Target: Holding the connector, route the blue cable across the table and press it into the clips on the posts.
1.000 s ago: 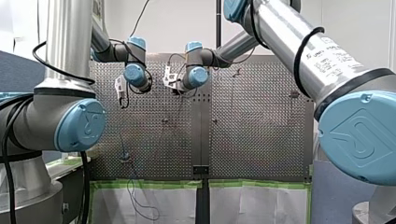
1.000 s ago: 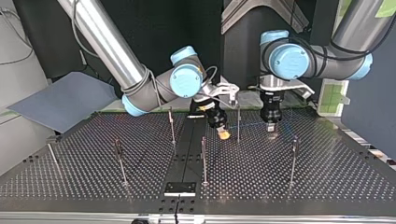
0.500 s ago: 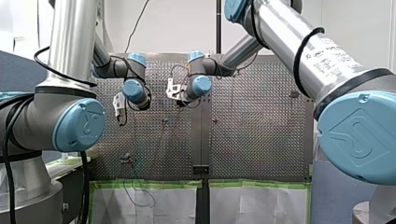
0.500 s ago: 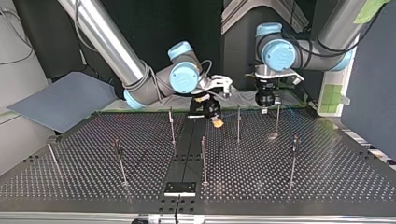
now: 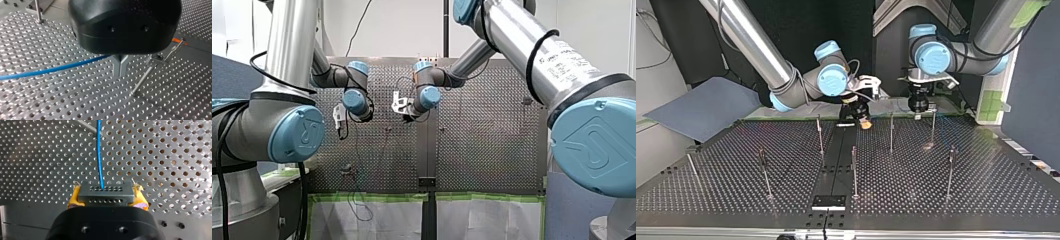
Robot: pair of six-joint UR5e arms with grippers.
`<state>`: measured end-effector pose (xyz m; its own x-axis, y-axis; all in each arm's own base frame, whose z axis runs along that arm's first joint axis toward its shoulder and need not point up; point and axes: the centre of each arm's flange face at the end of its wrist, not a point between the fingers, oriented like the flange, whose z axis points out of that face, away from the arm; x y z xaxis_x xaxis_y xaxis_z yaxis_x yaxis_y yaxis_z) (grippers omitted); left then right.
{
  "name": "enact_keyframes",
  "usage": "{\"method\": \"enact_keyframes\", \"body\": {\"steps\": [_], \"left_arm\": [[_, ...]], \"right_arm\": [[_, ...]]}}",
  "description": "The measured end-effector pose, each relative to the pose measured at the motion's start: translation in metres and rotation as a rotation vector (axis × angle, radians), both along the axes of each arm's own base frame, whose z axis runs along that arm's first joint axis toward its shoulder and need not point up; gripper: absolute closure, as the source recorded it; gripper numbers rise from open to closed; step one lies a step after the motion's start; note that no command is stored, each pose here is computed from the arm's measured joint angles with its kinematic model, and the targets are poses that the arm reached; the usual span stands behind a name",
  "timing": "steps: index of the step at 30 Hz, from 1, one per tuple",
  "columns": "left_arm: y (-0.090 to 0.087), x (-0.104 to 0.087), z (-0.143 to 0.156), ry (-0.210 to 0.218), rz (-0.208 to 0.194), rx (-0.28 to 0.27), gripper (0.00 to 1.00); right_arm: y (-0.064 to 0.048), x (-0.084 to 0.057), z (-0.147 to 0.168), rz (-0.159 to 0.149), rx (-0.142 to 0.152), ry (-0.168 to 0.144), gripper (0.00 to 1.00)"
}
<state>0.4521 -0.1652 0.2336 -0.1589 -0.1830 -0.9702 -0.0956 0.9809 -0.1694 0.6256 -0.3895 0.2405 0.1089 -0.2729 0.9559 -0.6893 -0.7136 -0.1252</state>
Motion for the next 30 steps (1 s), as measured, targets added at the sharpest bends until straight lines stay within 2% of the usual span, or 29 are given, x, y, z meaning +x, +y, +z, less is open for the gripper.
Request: {"method": "enact_keyframes", "body": {"steps": [5, 10, 16, 25, 30], "left_arm": [[-0.003, 0.006, -0.017, 0.012, -0.017, -0.002, 1.00], [-0.003, 0.009, -0.025, 0.013, -0.017, -0.012, 1.00], [-0.005, 0.013, -0.043, 0.026, -0.022, -0.007, 1.00], [-0.007, 0.019, -0.055, 0.013, -0.031, -0.020, 1.00], [-0.007, 0.022, -0.060, 0.010, -0.043, -0.029, 1.00]], "right_arm": [[0.004, -0.004, -0.012, 0.001, 0.009, 0.012, 1.00], [0.005, -0.005, -0.019, 0.000, 0.011, 0.004, 1.00], [-0.001, -0.007, -0.026, -0.008, 0.014, -0.011, 1.00], [-0.007, -0.008, -0.066, -0.009, 0.047, 0.018, 1.00], [-0.014, -0.009, -0.070, -0.017, 0.043, 0.005, 1.00]]}}
